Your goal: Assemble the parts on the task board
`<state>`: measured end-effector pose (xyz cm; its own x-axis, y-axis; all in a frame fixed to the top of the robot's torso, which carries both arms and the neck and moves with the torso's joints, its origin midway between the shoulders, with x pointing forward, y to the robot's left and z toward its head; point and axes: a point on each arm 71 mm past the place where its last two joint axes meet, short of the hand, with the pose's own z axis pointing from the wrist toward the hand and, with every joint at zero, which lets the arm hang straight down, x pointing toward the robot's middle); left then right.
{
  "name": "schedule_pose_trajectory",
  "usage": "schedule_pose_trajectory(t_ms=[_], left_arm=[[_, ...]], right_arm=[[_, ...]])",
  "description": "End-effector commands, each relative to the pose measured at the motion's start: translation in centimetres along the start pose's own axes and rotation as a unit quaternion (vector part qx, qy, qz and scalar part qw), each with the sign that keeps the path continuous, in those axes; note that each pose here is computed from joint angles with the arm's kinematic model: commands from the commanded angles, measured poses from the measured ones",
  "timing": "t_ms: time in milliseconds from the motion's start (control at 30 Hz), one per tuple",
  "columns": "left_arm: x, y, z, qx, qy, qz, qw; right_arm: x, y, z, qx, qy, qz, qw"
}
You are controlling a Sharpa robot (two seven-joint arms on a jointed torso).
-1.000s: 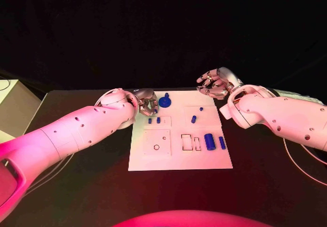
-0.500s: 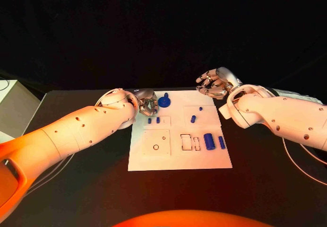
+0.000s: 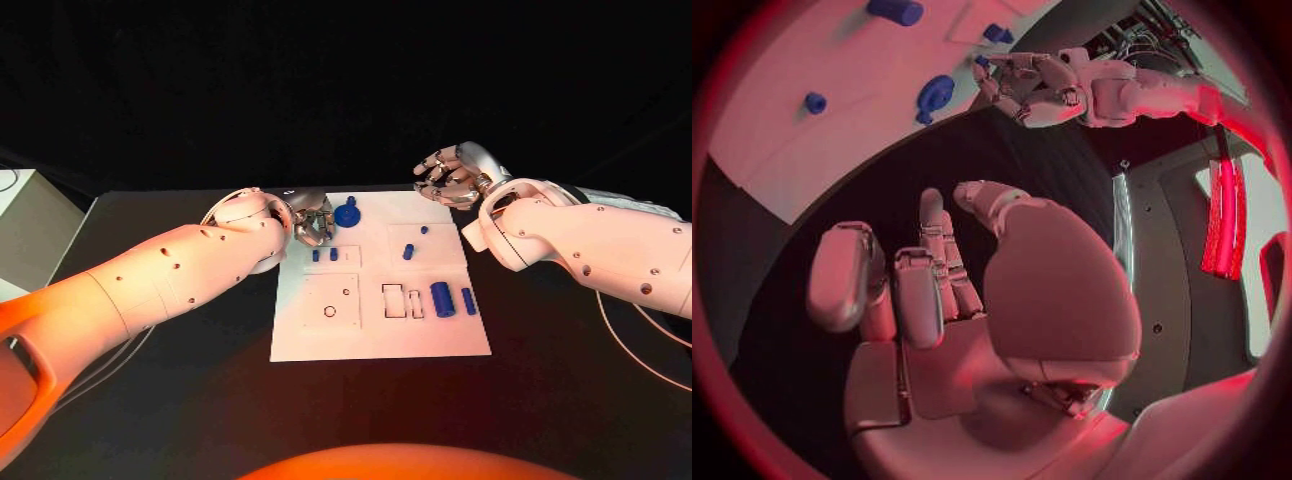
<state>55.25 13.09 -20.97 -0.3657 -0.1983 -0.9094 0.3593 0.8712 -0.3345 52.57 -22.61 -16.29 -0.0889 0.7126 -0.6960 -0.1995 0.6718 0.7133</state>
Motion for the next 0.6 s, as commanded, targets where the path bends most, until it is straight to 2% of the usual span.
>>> schedule_pose_trajectory(t_ms=[33,600], left_arm=[[1.24,-0.27,-0.07,0.012,0.028,0.005,1.000],[1.02,-0.20,-0.22,0.013,0.005,0.002,1.000]], right_arm=[[0.04,0.09,-0.02,-0.006,0.001,-0.003,1.000],[0.02,-0.01,-0.03,-0.006,0.000,-0.004,1.000]])
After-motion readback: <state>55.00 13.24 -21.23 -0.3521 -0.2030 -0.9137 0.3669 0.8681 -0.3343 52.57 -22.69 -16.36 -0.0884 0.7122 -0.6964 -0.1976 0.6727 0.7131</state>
